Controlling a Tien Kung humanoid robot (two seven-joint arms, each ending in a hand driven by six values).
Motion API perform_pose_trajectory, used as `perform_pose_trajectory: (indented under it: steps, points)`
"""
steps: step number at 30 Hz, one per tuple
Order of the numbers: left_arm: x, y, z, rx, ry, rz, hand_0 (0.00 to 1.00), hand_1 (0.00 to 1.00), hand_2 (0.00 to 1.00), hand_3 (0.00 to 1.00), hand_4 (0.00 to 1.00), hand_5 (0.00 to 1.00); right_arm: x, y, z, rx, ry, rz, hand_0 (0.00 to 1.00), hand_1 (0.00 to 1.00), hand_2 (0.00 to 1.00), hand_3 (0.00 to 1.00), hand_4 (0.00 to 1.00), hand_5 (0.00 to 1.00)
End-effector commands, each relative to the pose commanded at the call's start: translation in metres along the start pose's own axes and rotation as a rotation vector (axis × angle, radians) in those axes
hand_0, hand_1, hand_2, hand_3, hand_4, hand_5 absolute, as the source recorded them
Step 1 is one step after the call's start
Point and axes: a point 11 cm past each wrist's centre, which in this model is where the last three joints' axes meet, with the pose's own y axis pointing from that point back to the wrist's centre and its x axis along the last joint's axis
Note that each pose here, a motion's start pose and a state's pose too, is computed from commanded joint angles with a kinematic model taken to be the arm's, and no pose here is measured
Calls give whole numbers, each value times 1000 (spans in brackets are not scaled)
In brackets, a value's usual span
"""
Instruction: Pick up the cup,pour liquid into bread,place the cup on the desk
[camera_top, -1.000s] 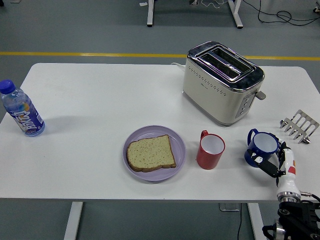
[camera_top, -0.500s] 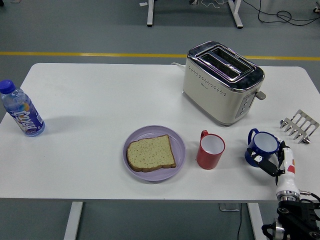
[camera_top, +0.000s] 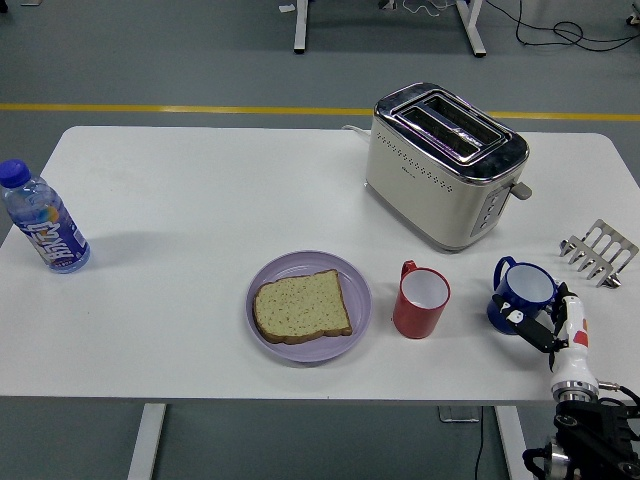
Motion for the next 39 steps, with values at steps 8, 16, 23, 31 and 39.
perform_pose_trajectory:
  steps: [8, 16, 23, 31, 39]
  points:
    - [0, 0, 0, -1, 0, 0, 679, 683, 698, 542, 251, 998, 0, 0, 1, -5, -3, 3, 709, 531, 603, 661, 926, 151]
    - [0, 0, 0, 0, 1, 0, 679, 683, 698, 542, 251, 998, 3, -1, -2, 12, -8, 34, 586, 454, 530, 593, 899, 146]
    - [0, 0, 0, 0, 2, 0, 679, 683, 698, 542, 251, 998, 7, -3, -9, 41, -22, 51, 497, 404, 494, 564, 889, 159]
    - [0, 0, -1, 0, 2, 0, 679, 683, 698, 542, 251, 998, 7, -7, -25, 82, -10, 34, 446, 366, 464, 517, 886, 169]
    - [0, 0, -1, -2, 5, 0, 679, 683, 698, 542, 251, 998, 6, -12, -54, 133, 35, -4, 385, 318, 443, 480, 881, 171]
